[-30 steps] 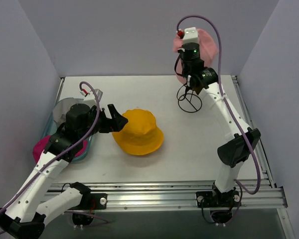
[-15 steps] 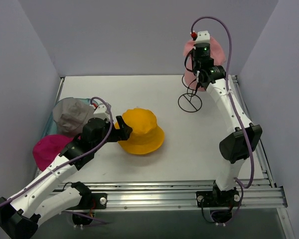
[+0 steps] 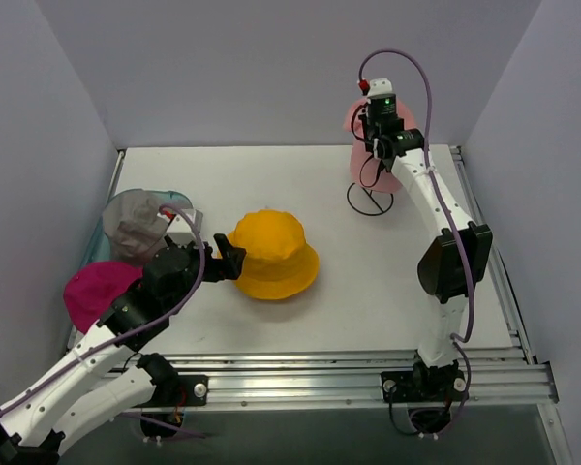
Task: Stack the hats
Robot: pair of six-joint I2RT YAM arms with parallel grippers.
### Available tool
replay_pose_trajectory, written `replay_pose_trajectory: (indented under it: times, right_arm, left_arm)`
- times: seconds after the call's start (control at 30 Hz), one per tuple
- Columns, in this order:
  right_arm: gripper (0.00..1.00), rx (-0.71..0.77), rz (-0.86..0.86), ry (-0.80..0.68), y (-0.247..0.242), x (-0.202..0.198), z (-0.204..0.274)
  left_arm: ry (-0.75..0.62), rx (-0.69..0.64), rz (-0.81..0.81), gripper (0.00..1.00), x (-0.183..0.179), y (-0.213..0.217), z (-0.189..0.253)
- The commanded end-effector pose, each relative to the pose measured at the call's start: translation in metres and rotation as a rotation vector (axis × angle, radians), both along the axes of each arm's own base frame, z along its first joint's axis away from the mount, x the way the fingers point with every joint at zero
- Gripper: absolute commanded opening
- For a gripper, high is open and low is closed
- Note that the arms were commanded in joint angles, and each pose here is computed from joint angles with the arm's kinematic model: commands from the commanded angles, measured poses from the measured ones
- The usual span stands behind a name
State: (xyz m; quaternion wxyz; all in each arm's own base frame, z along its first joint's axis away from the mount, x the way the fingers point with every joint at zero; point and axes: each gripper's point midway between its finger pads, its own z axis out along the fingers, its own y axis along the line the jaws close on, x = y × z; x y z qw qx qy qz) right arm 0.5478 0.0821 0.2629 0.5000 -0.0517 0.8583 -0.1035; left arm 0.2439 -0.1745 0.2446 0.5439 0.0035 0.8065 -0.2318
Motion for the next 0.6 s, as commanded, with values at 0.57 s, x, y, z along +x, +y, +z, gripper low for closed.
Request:
replay_pose_trajectory:
  times: [0.57]
  right_arm:
    - [0.38, 0.004, -0.064, -0.027, -0.01, -0.01, 0.006]
  left_arm:
    - [-0.098, 0.049, 0.175, 0.94, 0.0, 0.043, 0.004]
